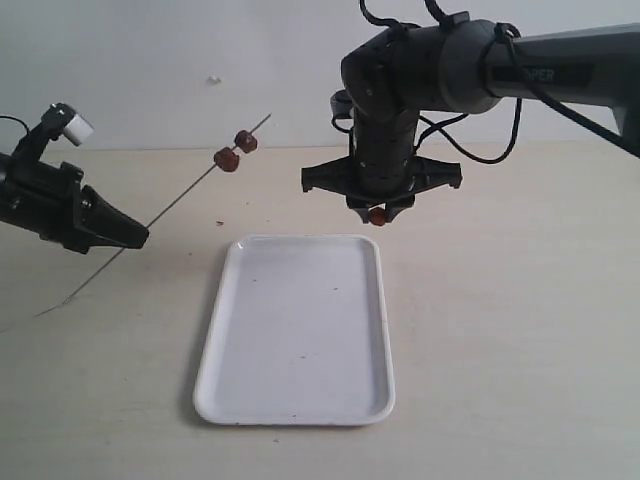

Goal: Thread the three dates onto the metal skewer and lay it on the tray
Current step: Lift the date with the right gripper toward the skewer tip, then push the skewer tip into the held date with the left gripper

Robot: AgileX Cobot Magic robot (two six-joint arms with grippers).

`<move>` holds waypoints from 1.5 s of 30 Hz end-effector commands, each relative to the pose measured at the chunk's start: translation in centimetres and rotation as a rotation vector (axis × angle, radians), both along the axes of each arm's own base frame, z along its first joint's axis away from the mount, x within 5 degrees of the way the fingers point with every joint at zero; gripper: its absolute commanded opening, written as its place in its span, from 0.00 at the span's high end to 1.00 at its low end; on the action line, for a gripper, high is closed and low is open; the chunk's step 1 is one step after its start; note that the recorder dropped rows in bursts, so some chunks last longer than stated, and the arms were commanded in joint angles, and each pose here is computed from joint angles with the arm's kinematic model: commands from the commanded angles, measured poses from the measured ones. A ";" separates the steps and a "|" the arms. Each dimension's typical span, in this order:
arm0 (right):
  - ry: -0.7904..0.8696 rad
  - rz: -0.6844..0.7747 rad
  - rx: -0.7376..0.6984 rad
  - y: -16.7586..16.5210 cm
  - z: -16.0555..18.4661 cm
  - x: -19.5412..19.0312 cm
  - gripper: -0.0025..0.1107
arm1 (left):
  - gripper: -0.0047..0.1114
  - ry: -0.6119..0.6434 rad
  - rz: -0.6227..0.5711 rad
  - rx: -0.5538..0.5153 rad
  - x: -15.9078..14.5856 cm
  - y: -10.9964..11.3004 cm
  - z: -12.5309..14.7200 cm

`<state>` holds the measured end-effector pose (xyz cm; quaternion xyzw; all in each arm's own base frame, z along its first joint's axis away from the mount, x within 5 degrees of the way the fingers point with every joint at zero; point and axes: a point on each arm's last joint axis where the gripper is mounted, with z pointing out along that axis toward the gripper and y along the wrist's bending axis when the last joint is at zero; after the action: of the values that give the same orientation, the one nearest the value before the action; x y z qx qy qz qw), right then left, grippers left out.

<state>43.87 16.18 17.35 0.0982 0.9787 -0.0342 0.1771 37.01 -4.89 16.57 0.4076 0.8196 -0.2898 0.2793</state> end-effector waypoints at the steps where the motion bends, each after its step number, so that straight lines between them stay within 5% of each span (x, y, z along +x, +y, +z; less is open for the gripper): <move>1: -0.056 -0.090 0.011 -1.2 1.4 0.4 0.73 | 0.96 0.099 -0.058 0.002 -1.1 -2.1 -0.2; 9: -0.088 -0.139 0.051 -1.9 1.8 0.8 0.73 | 0.96 0.167 -0.127 0.079 -2.1 -4.9 -0.7; 28: -0.104 -0.262 0.220 -3.3 1.8 1.7 0.73 | 0.96 0.130 -0.105 0.117 -2.6 -5.0 -2.1; 35: -0.103 -0.284 0.308 -2.6 1.8 1.8 0.73 | 0.96 0.018 -0.175 0.211 -4.0 -7.1 -3.9; 45: -0.087 -0.300 0.349 -2.3 1.8 1.7 0.73 | 0.96 -0.006 -0.076 0.128 -3.5 -8.7 -3.4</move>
<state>45.62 13.92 18.51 0.2722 0.9385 0.1032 0.1855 33.57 -13.20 13.07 0.4603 0.8201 -0.2419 0.2387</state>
